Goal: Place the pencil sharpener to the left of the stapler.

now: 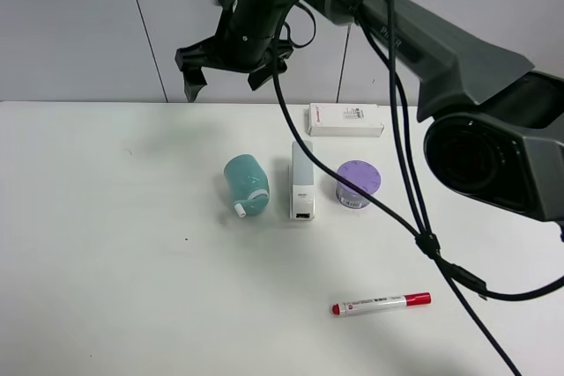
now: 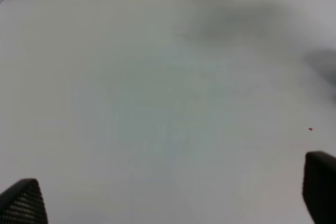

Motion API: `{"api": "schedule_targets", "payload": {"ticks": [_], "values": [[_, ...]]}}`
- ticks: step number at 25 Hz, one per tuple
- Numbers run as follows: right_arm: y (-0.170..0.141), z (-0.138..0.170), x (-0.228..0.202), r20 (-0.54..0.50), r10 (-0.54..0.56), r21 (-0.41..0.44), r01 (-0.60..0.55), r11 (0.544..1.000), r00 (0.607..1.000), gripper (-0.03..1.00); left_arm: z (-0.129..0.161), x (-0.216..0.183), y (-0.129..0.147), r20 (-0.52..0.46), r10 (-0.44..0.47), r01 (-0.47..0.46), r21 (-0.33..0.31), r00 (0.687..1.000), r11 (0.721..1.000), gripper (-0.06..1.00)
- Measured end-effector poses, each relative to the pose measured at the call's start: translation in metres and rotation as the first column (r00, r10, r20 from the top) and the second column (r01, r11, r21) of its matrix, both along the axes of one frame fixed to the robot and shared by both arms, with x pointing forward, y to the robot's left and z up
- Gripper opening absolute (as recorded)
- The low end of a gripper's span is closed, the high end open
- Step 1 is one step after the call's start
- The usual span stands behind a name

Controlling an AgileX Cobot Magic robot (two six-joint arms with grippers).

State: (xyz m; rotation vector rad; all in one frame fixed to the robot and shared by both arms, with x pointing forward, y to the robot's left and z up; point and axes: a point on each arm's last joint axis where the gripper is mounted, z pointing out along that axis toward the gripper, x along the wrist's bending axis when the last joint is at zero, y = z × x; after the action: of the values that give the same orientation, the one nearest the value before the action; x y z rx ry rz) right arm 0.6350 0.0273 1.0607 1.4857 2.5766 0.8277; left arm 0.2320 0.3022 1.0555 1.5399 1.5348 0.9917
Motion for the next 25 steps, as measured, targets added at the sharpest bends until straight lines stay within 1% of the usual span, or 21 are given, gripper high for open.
{"api": "schedule_targets", "payload": {"ticks": [3,6,11,15,16,17,18,21,23,24,25], "values": [[-0.015,0.024,0.001,0.062,0.015,0.007,-0.015,1.0,0.998,0.99,0.0,0.0,0.0,-0.001,0.0,0.0,0.0,1.0,1.0,0.99],[-0.038,0.05,0.006,0.131,0.007,0.007,-0.008,1.0,0.991,0.99,0.0,0.0,0.0,-0.001,0.0,0.0,0.0,1.0,1.0,0.99],[-0.09,0.077,0.024,0.206,-0.079,0.001,0.081,0.997,0.975,0.99,0.0,0.0,0.0,-0.001,0.0,0.0,0.0,1.0,1.0,0.99],[-0.13,0.093,0.034,0.238,-0.163,0.009,0.166,0.986,0.957,0.99,0.0,0.0,0.0,-0.001,0.0,0.0,0.0,1.0,1.0,0.99],[-0.137,0.095,0.035,0.24,-0.177,0.004,0.182,0.983,0.954,0.99,0.0,0.0,0.0,-0.001,0.0,0.0,0.0,1.0,1.0,0.99],[-0.137,0.095,0.035,0.24,-0.177,0.004,0.182,0.983,0.954,0.99,0.0,0.0,0.0,-0.001,0.0,0.0,0.0,1.0,1.0,0.99],[-0.148,0.097,0.035,0.243,-0.196,-0.005,0.203,0.979,0.95,0.99,0.0,0.0,0.0,-0.001,0.0,0.0,0.0,1.0,1.0,0.99],[-0.175,0.097,0.029,0.227,-0.238,-0.065,0.259,0.964,0.944,0.99,0.0,0.0,0.0,-0.001,0.0,0.0,0.0,1.0,1.0,0.99],[-0.198,0.094,0.018,0.204,-0.27,-0.119,0.297,0.947,0.941,0.99,0.0,0.0,0.0,-0.001,0.0,0.0,0.0,1.0,1.0,0.99],[-0.217,0.094,0.003,0.176,-0.298,-0.148,0.324,0.934,0.938,0.99,0.0,0.0,0.0,-0.001,0.0,0.0,0.0,1.0,1.0,0.99],[-0.227,0.095,-0.008,0.164,-0.313,-0.158,0.338,0.928,0.936,0.99,0.0,0.0,0.0,-0.001,0.0,0.0,0.0,1.0,1.0,0.99]]}}
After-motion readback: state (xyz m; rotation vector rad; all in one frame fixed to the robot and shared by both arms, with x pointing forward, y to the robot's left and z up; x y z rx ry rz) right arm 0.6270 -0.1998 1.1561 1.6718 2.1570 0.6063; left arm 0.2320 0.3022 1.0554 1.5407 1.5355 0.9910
